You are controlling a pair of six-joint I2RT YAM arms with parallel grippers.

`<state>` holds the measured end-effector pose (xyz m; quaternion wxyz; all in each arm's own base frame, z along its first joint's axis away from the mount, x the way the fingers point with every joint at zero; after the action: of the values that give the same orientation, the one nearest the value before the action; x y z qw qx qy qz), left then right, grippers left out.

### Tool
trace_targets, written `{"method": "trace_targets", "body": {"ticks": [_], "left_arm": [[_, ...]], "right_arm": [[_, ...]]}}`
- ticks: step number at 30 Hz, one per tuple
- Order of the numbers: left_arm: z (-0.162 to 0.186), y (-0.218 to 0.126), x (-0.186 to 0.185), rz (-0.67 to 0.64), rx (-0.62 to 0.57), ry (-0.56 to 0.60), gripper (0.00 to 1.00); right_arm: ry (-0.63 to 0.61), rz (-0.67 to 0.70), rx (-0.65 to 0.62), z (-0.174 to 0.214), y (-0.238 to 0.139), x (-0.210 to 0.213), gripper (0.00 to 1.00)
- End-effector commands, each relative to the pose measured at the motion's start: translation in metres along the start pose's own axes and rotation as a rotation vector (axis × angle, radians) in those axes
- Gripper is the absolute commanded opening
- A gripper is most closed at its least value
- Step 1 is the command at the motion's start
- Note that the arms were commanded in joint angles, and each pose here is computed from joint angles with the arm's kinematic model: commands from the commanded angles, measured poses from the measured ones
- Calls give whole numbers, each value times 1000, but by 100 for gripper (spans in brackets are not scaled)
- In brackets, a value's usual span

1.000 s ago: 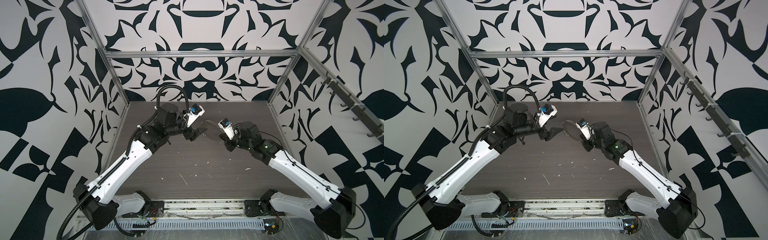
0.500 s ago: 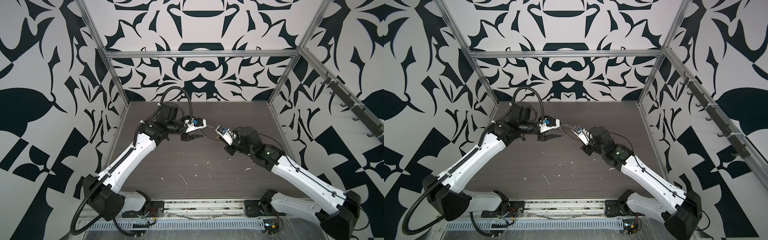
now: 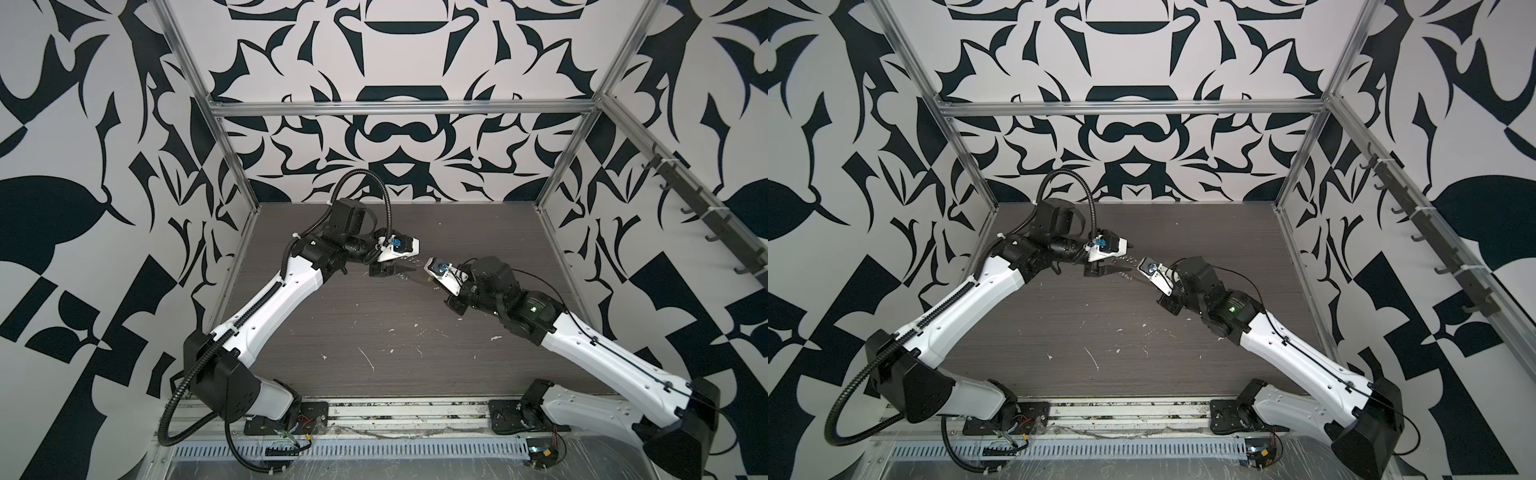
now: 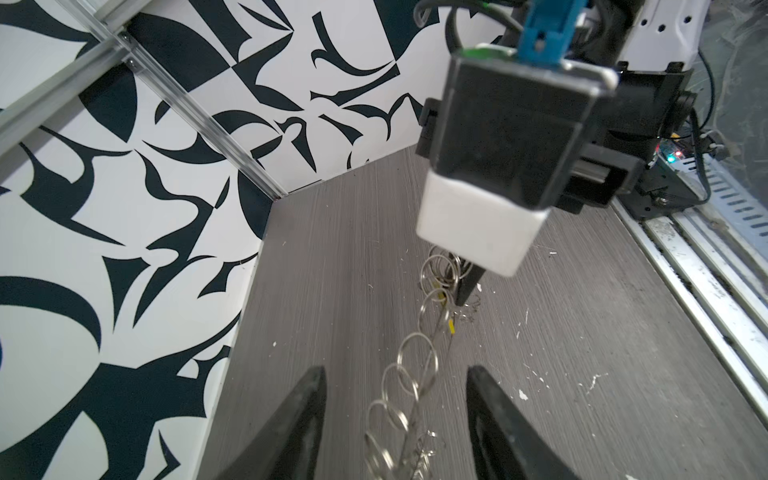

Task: Remove the keys from the keyring

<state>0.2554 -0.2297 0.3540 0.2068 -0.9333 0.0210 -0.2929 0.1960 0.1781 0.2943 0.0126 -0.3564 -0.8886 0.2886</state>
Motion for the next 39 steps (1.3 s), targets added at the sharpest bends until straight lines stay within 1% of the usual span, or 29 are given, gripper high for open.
{"method": "trace_targets", "body": {"ticks": [1, 3, 9, 11, 13, 14, 19, 21, 25, 26, 30, 33, 34, 35, 36, 37, 39], "left_arm": [[3, 2, -5, 85, -24, 0, 44], [4, 2, -7, 98, -20, 1, 40], [6, 5, -5, 136, -5, 6, 37], [7, 6, -4, 146, 3, 11, 34], [9, 8, -2, 146, 9, 16, 27], [10, 9, -1, 146, 12, 16, 25], [12, 11, 0, 152, 20, 26, 24], [13, 12, -1, 169, 32, 30, 22], [16, 14, -1, 199, 53, 37, 16], [17, 13, -4, 219, 59, 24, 15], [18, 14, -3, 235, 70, 31, 0], [20, 14, -3, 249, 93, 56, 0], [21, 14, -3, 251, 102, 69, 0], [21, 14, -3, 253, 110, 81, 0], [22, 14, -4, 258, 118, 101, 0], [22, 13, -4, 259, 129, 124, 0], [23, 10, -4, 249, 148, 149, 0]], "right_arm": [[-30, 23, -134, -29, -18, -4, 0], [-38, 25, -140, -30, -20, -4, 0], [-65, 21, -155, -34, -24, -2, 0], [-74, 19, -159, -34, -24, -1, 0], [-78, 13, -168, -36, -26, 0, 0], [-76, 11, -173, -36, -26, 1, 0], [-88, 9, -199, -40, -31, 2, 0], [-95, 7, -199, -40, -32, 2, 0], [-105, 10, -209, -42, -34, 2, 0], [-106, 9, -215, -43, -36, 2, 0], [-113, 4, -219, -43, -36, 3, 0], [-120, -5, -226, -43, -37, 4, 0], [-121, -5, -226, -42, -37, 4, 4], [-120, -4, -225, -41, -38, 4, 18], [-121, -7, -224, -40, -39, 5, 30], [-121, -11, -228, -40, -42, 5, 37], [-132, -2, -218, -38, -47, 4, 40]]}}
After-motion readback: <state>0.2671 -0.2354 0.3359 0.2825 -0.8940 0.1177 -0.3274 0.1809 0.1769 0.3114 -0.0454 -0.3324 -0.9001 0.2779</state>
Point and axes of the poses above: each gripper's point midway between its finger pads, its own y axis out along the fingers, its own x axis along the line the jaws close on, z = x × y, the point moved 10 cm from there along -y, back along the fingers, and after that the axes turned 9 degrees about y, right-handed, at the moved point
